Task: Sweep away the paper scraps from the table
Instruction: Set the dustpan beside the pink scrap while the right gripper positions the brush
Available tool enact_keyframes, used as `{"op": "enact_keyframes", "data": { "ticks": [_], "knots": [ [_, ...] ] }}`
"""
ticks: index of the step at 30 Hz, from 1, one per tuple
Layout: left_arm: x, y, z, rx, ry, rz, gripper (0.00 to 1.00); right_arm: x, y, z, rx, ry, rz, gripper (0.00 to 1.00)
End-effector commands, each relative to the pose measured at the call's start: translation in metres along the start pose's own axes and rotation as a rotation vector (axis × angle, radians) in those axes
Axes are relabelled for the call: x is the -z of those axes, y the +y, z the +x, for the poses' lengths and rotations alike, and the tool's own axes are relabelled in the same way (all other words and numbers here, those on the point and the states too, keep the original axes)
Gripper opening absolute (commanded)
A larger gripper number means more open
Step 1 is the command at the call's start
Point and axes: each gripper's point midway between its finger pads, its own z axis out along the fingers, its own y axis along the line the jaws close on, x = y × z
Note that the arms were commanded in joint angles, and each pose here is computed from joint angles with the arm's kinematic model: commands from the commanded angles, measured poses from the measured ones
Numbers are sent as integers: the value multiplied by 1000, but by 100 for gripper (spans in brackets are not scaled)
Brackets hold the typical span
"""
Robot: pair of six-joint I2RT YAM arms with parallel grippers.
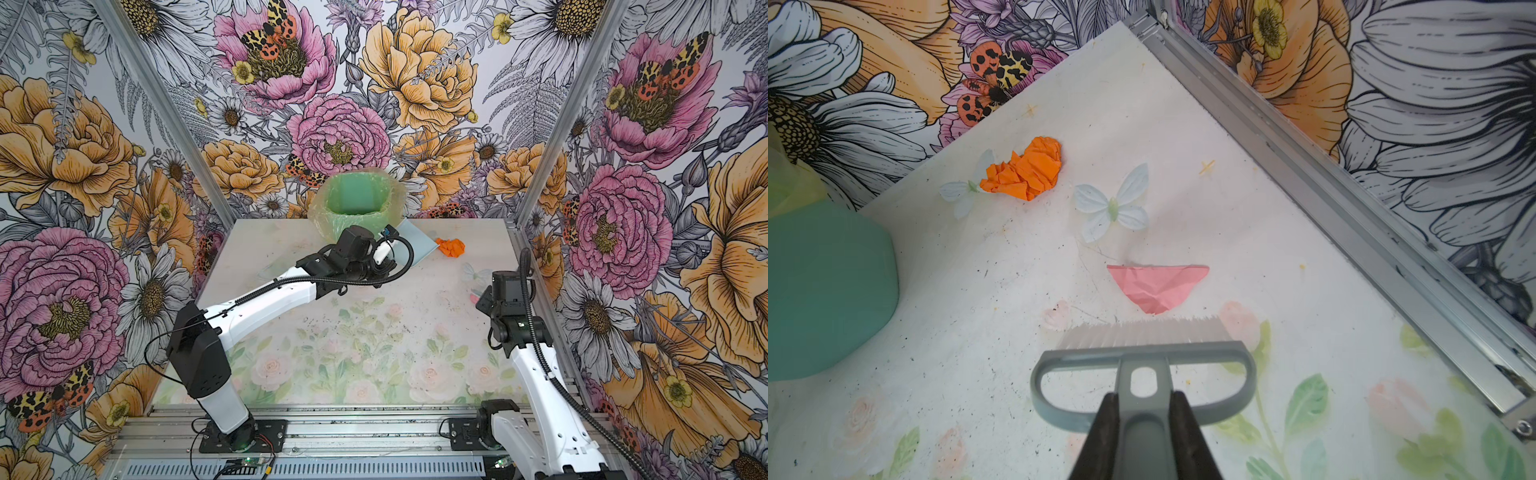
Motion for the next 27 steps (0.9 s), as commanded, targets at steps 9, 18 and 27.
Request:
{"op": "enact_keyframes", "data": {
  "ticks": [9, 18, 27],
  "knots": [
    [-28, -29, 36, 12, 91, 89, 0, -2, -10, -14, -32, -42, 77, 0],
    [-61, -47, 87, -50, 218, 101, 0, -27, -22, -6, -41, 9, 192, 1],
    [-73, -59, 111, -65, 264, 155, 0, -44, -23, -13, -42, 17, 232, 2]
  ]
}}
